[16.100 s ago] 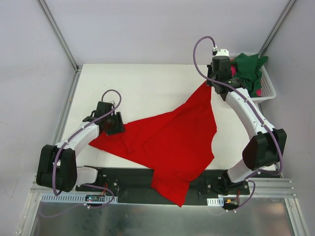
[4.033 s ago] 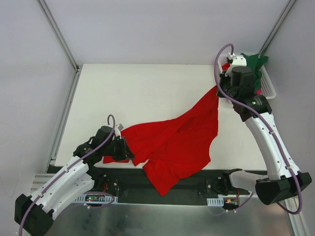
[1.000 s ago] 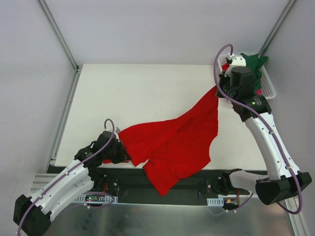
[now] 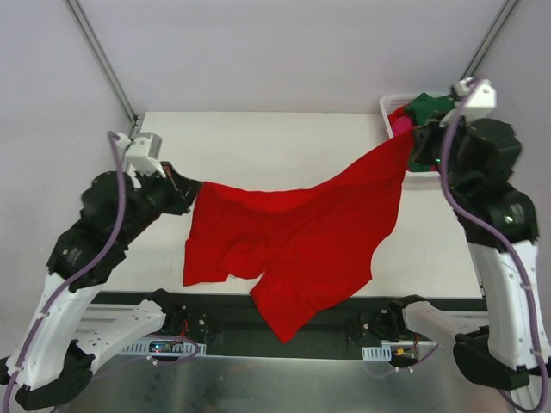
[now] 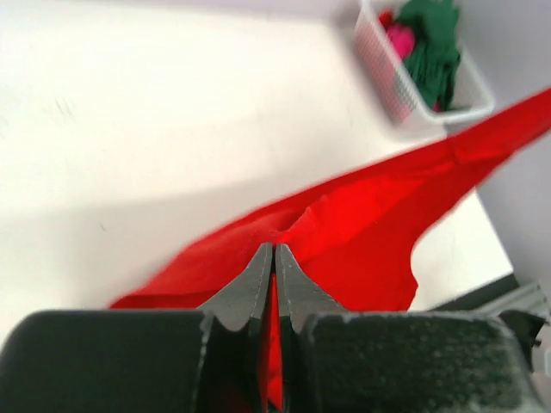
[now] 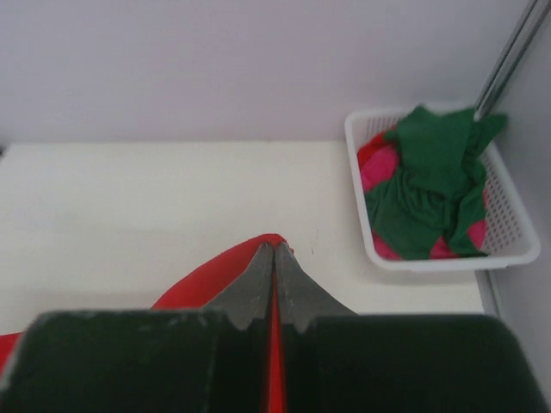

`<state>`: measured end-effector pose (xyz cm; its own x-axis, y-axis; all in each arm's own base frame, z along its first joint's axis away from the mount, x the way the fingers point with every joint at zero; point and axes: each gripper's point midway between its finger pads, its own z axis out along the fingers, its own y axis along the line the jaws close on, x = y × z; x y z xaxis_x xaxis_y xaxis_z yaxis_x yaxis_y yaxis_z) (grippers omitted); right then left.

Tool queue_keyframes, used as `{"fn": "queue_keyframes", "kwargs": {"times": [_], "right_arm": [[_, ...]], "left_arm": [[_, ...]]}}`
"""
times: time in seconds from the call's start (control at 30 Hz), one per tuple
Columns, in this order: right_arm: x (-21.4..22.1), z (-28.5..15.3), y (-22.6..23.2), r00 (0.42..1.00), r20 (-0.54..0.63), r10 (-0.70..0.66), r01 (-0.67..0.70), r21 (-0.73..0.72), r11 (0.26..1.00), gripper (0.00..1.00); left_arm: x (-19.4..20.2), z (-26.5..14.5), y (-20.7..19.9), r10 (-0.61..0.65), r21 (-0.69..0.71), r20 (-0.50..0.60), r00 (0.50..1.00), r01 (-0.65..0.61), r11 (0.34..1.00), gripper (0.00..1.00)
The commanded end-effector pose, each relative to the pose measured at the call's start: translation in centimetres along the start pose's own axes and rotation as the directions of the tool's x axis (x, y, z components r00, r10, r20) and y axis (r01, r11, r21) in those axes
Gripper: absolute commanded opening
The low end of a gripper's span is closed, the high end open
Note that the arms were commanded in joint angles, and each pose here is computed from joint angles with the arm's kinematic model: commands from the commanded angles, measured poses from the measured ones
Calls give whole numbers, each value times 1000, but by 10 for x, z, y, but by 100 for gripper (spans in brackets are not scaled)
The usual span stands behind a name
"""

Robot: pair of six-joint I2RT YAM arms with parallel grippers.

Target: Fold and stack the t-shirts

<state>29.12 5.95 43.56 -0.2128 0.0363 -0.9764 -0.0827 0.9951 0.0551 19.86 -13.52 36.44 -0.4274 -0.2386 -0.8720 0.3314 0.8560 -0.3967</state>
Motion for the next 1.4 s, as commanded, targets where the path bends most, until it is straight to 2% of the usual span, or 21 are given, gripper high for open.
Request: {"fn": "queue_keyframes", "kwargs": {"times": [0.0,0.03,0.23,0.4,0.53,0.63,0.7,0.73,0.8,0.97,1.1,1.17,1.23,1.27,1.37], "right_arm": [[-89,-104,-17,950,310,26,-22,-18,1000,1],[-96,-116,-18,941,338,32,-24,-27,999,1],[-135,-203,-33,843,531,88,-65,-62,996,1],[-148,-264,-35,754,642,138,-63,-138,988,1],[-156,-303,-36,682,710,178,-57,-191,980,1],[-160,-315,-38,648,736,194,-62,-203,977,1],[-161,-308,-39,651,737,182,-64,-186,980,1],[-164,-300,-41,652,738,174,-75,-166,983,1],[-163,-271,-39,692,707,145,-72,-133,989,1],[-146,-166,-18,828,553,89,-46,-92,995,1],[-117,-90,0,905,421,66,-28,-95,995,1],[-110,-69,5,922,385,50,-15,-93,996,1],[-105,-57,10,936,351,41,-4,-105,994,1],[-113,-64,11,929,367,45,-4,-113,994,1],[-133,-97,5,899,435,56,-6,-115,993,1]], "left_arm": [[-78,-57,-2,135,-47,254,958,-127,991,0],[-96,-76,-8,146,-36,313,938,-141,989,0],[-145,-168,-26,127,44,539,832,-179,983,0],[-154,-242,-46,50,189,656,753,-227,955,0],[-153,-295,-64,-6,297,715,699,-296,908,0],[-151,-310,-66,-12,306,734,679,-315,899,0],[-151,-309,-62,2,284,739,673,-315,906,0],[-150,-297,-58,18,261,728,685,-301,917,0],[-154,-275,-42,68,167,718,693,-266,949,0],[-143,-170,-17,243,-32,547,801,-270,962,0],[-138,-109,-13,317,-91,466,826,-312,946,0],[-135,-84,-14,327,-94,431,841,-319,943,0],[-144,-85,-25,345,-69,448,825,-353,933,0],[-148,-84,-30,345,-57,451,823,-360,931,0],[-167,-114,-43,314,-16,525,791,-360,933,0]]}}
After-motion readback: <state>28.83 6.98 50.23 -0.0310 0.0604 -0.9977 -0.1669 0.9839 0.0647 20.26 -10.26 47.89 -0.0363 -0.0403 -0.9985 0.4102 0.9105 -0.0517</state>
